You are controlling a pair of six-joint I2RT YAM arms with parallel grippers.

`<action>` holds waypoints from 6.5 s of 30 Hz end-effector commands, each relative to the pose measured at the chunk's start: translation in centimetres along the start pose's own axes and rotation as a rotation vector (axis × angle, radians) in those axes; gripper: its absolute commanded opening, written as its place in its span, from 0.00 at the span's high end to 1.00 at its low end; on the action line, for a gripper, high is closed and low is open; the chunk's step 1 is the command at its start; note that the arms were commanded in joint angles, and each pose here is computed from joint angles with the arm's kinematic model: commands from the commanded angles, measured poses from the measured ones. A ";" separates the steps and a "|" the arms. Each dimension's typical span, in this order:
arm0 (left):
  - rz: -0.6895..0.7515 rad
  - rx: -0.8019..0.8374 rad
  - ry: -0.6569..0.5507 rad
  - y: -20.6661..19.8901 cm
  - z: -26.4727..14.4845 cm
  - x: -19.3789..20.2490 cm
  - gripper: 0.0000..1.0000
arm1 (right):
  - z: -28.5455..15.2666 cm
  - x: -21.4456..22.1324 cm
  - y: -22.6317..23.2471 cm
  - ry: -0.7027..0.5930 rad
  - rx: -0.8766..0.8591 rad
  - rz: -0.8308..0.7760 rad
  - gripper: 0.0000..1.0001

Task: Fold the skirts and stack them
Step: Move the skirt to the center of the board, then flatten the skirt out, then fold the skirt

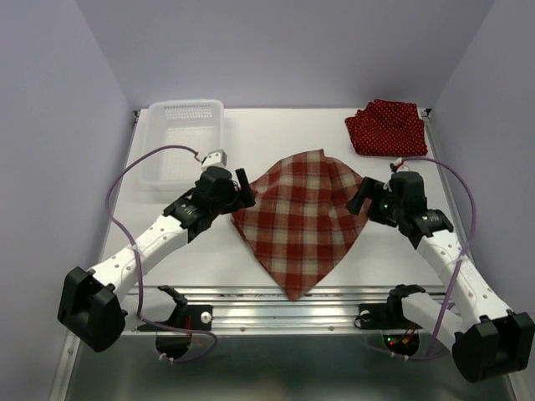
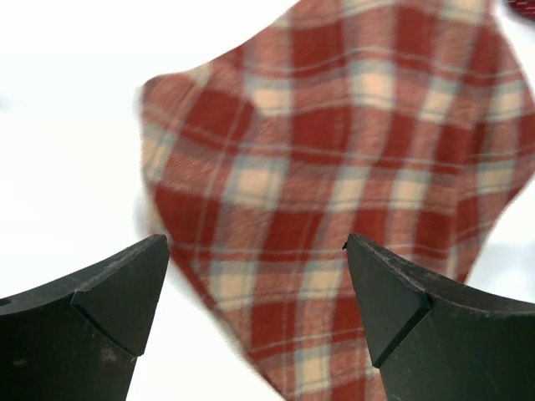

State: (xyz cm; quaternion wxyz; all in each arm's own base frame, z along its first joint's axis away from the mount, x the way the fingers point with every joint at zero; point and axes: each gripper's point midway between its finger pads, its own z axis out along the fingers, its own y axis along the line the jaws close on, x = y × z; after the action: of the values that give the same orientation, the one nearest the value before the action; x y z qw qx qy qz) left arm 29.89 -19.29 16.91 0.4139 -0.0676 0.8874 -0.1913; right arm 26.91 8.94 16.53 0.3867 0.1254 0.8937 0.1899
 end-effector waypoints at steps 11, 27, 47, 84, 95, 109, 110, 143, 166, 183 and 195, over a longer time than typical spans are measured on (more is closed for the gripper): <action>-0.187 -0.178 0.022 6.7 3.9 2.9 0.01 | 0.2 16.8 9.9 0.273 -0.072 -0.597 0.00; -0.200 -0.254 0.084 9.2 10.4 3.9 0.05 | 2.3 27.8 15.9 0.377 -0.081 -0.895 0.02; -0.180 -0.215 0.209 9.0 13.2 7.2 1.00 | 1.0 21.9 9.6 0.293 0.139 -0.847 0.94; -0.182 0.132 -0.729 -7.5 -1.7 -42.7 1.00 | -8.0 -34.2 14.0 -0.724 0.255 -0.703 0.99; -0.121 0.317 -0.587 -9.1 -1.4 -34.8 1.00 | -7.1 -32.9 9.1 -0.648 0.287 -0.850 0.99; -0.219 -0.103 -0.063 4.2 5.8 -4.1 1.00 | -6.1 -10.7 7.3 -0.319 -0.216 -0.543 0.98; -0.221 -0.114 -0.062 4.6 5.1 -3.4 1.00 | -7.0 -9.9 8.3 -0.314 -0.285 -0.490 0.98; 0.035 0.352 -0.727 -11.3 -6.2 -40.3 1.00 | -13.6 -40.5 14.7 -0.966 0.170 -0.769 0.99; -0.132 0.094 -0.035 2.1 -4.5 0.6 0.01 | -19.7 -8.2 13.3 -0.678 -0.640 -0.769 0.23; -0.109 0.047 -0.032 0.5 2.0 -1.7 0.01 | -0.4 -8.9 6.9 -0.207 -0.264 -0.246 0.00; -0.130 -0.069 -0.136 2.5 11.6 -7.3 0.01 | 4.9 -5.5 4.7 -0.057 -0.210 -0.170 0.00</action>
State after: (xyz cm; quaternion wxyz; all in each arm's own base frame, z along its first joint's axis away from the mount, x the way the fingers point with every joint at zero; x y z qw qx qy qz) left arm 37.65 -19.12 10.36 0.3845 -0.1367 0.8970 -0.1701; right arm 33.26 12.31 18.13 0.4118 0.0062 0.8779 0.2443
